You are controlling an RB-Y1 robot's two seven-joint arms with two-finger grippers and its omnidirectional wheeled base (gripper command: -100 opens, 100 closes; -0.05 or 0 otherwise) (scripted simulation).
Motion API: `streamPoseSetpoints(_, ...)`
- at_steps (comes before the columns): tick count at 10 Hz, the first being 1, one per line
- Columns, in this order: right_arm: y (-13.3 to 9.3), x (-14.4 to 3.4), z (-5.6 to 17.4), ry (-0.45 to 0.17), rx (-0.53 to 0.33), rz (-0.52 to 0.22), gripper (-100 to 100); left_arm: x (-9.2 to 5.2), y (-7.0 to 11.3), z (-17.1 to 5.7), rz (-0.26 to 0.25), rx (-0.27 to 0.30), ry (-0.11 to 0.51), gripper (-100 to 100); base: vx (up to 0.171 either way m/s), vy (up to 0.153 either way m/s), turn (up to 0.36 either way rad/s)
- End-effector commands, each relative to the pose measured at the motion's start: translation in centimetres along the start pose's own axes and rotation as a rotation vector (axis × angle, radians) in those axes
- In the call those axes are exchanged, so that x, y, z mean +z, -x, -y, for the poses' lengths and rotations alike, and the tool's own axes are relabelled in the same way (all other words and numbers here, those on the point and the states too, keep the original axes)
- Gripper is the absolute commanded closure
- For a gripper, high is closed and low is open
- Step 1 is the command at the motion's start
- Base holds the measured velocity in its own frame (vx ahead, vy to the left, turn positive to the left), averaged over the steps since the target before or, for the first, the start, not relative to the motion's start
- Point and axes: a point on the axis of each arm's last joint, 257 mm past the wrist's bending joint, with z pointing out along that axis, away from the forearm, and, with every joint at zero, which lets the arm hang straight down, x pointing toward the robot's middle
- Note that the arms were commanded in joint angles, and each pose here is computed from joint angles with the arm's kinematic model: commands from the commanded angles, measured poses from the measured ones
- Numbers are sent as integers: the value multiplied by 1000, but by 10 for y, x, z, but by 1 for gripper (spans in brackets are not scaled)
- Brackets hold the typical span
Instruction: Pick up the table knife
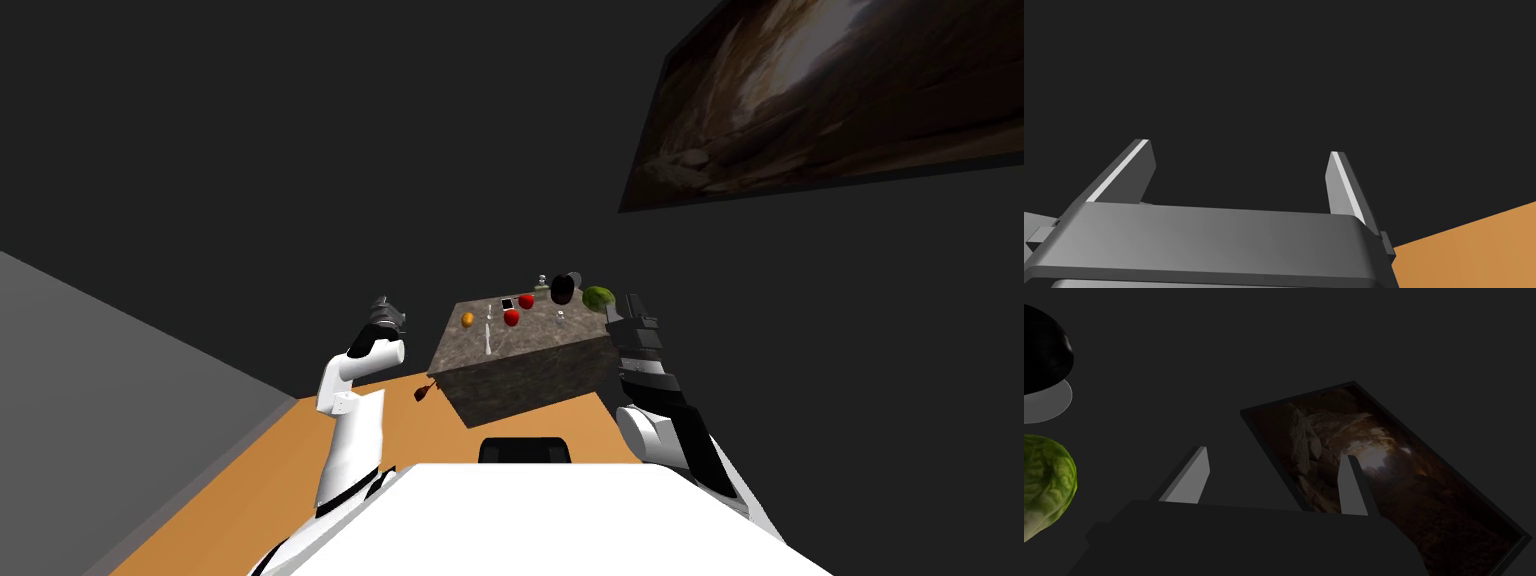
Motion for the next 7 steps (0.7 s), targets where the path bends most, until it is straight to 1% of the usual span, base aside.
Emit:
streamPoseSetpoints(1, 0, 0, 0, 0, 0, 0, 0, 7, 11, -13, 39, -29, 50, -100, -10, -27, -51)
streamPoseSetpoints(2, 0, 0, 0, 0, 0, 0, 0, 7, 13, -17, 46, -29, 65, -100, -2, -12, 8)
streamPoseSetpoints(3, 0, 0, 0, 0, 0, 0, 0, 15, 27, -20, 92, -87, 92, -100, -2, -21, -88)
streamPoseSetpoints(4, 0, 0, 0, 0, 0, 0, 0, 14, 30, -28, 106, -88, 122, -100, -1, -27, -54)
streamPoseSetpoints(5, 0, 0, 0, 0, 0, 0, 0, 13, 31, -30, 111, -88, 132, -100, -2, -18, 4)
streamPoseSetpoints(6, 0, 0, 0, 0, 0, 0, 0, 20, 43, -35, 155, -150, 158, -100, 1, -32, -66)
streamPoseSetpoints(7, 0, 0, 0, 0, 0, 0, 0, 19, 45, -41, 167, -151, 181, -100, -1, -32, -74)
